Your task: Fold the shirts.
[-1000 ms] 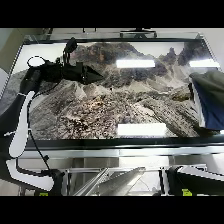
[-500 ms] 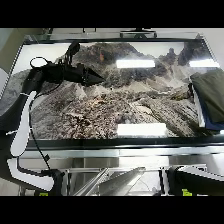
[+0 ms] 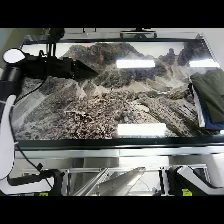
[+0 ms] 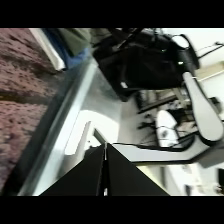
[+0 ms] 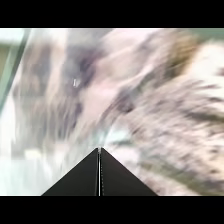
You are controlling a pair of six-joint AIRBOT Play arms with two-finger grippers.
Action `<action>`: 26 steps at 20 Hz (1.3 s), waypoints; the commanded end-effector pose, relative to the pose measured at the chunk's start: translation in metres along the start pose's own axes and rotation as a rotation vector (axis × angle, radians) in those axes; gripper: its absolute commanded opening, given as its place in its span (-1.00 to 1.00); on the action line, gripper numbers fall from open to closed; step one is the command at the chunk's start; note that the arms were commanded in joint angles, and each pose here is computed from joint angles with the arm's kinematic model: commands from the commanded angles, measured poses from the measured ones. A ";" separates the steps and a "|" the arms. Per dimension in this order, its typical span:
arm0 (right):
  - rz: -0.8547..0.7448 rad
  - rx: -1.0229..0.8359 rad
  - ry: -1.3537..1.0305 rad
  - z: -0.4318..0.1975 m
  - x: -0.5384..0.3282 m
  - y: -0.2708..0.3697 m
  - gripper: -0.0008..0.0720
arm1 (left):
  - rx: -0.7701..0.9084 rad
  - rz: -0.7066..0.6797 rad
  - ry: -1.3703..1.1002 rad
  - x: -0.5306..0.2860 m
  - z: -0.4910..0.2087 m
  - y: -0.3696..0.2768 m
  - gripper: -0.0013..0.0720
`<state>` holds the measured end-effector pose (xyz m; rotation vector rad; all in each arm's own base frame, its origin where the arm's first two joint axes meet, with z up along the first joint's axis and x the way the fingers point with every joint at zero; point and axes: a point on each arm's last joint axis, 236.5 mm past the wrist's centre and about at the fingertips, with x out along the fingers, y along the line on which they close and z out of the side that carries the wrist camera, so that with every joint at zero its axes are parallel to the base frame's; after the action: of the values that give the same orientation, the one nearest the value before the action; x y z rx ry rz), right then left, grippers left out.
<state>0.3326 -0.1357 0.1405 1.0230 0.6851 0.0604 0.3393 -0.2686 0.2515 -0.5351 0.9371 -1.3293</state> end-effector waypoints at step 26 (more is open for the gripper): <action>0.216 -0.284 0.551 -0.324 0.057 0.052 -0.93 | -0.112 0.324 -0.041 0.039 -0.209 0.012 -0.96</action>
<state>0.2129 0.1601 0.0457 0.8024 1.0272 0.6288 0.1705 -0.2674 0.1146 -0.4655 1.0464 -0.9838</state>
